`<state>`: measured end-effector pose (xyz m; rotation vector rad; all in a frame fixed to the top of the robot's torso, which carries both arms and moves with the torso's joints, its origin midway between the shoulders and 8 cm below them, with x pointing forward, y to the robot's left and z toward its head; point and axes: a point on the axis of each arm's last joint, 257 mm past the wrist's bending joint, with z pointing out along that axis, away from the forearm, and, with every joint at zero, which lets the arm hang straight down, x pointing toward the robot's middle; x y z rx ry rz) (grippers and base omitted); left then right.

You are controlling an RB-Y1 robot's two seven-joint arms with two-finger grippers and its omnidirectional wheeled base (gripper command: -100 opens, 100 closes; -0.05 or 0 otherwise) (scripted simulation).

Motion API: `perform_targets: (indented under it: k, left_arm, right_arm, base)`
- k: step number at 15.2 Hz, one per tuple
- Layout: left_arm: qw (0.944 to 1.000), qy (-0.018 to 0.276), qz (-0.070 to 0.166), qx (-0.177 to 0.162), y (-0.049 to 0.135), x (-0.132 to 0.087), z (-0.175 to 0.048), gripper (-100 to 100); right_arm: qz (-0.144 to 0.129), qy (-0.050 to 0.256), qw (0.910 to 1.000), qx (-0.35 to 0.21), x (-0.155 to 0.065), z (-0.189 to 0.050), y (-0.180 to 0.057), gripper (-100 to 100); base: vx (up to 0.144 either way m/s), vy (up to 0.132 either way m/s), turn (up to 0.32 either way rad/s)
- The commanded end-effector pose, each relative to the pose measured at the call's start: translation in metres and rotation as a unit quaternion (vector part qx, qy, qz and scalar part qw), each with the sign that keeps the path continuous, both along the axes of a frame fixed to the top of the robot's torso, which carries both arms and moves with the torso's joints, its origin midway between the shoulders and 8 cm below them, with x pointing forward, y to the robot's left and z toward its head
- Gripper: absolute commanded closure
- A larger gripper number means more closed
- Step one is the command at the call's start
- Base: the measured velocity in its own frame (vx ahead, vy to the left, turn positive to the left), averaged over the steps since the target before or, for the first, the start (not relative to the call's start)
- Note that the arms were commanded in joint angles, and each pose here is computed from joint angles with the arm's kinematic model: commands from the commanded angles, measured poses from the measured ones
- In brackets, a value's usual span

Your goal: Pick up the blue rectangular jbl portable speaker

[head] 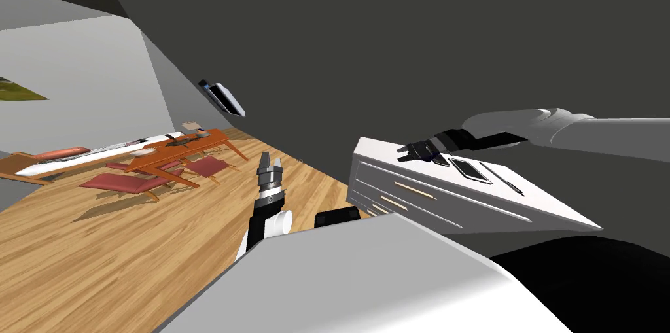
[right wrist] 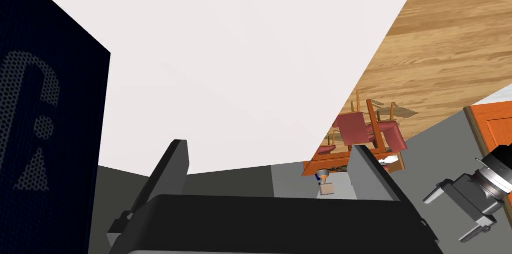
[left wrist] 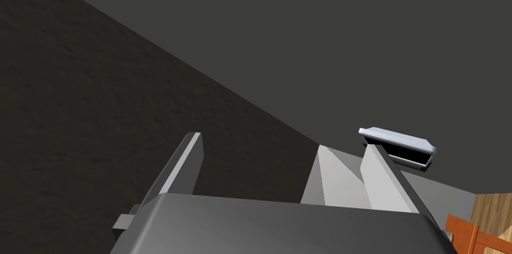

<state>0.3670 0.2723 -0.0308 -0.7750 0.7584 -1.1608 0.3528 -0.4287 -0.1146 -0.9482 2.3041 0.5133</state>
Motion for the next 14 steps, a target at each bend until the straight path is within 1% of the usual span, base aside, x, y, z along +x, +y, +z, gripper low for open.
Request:
perform_targets:
  k: [1, 2, 3, 4, 5, 9, 11, 12, 13, 14]
  left_arm:
    - [1.0, 0.0, 0.0, 0.0, 0.0, 0.0, 0.0, 0]
    - [1.0, 0.0, 0.0, 0.0, 0.0, 0.0, 0.0, 0]
    - [1.0, 0.0, 0.0, 0.0, 0.0, 0.0, 0.0, 0]
    - [1.0, 0.0, 0.0, 0.0, 0.0, 0.0, 0.0, 0]
    - [1.0, 0.0, 0.0, 0.0, 0.0, 0.0, 0.0, 0]
    - [1.0, 0.0, 0.0, 0.0, 0.0, 0.0, 0.0, 0]
    - [1.0, 0.0, 0.0, 0.0, 0.0, 0.0, 0.0, 0]
    - [1.0, 0.0, 0.0, 0.0, 0.0, 0.0, 0.0, 0]
    - [1.0, 0.0, 0.0, 0.0, 0.0, 0.0, 0.0, 0]
    - [1.0, 0.0, 0.0, 0.0, 0.0, 0.0, 0.0, 0]
  right_arm:
    - [0.001, 0.023, 0.9989, -0.04, -0.006, 0.001, -0.02, -100]
    - [0.004, 0.024, 0.9985, -0.049, -0.004, 0.005, -0.02, -100]
    - [0.0, 0.031, 0.9985, -0.045, -0.008, 0.001, -0.021, -100]
    - [0.004, 0.024, 0.9985, -0.049, -0.004, 0.005, -0.02, -100]
    - [0.004, 0.039, 0.9965, -0.074, -0.008, 0.007, -0.032, -100]
    - [0.004, 0.039, 0.9965, -0.074, -0.008, 0.007, -0.032, -100]
    - [0.001, 0.068, 0.9907, -0.117, -0.015, 0.012, -0.053, -100]
    - [0.002, 0.069, 0.9901, -0.122, -0.015, 0.014, -0.053, -100]
    - [0.001, 0.083, 0.9861, -0.144, -0.018, 0.018, -0.064, -100]
    - [0.001, 0.084, 0.9861, -0.144, -0.018, 0.018, -0.064, -100]
  base:
    - [0.003, -0.009, 0.188]
    - [0.003, -0.015, 0.146]
    - [0.003, -0.016, 0.057]
    - [0.002, -0.007, -0.004]
    - [0.0, -0.003, 0.067]
    - [0.0, -0.006, 0.035]
    - [-0.001, -0.009, 0.137]
    - [-0.004, -0.024, 0.149]
    - [-0.006, -0.026, 0.107]
    - [-0.004, -0.026, 0.078]
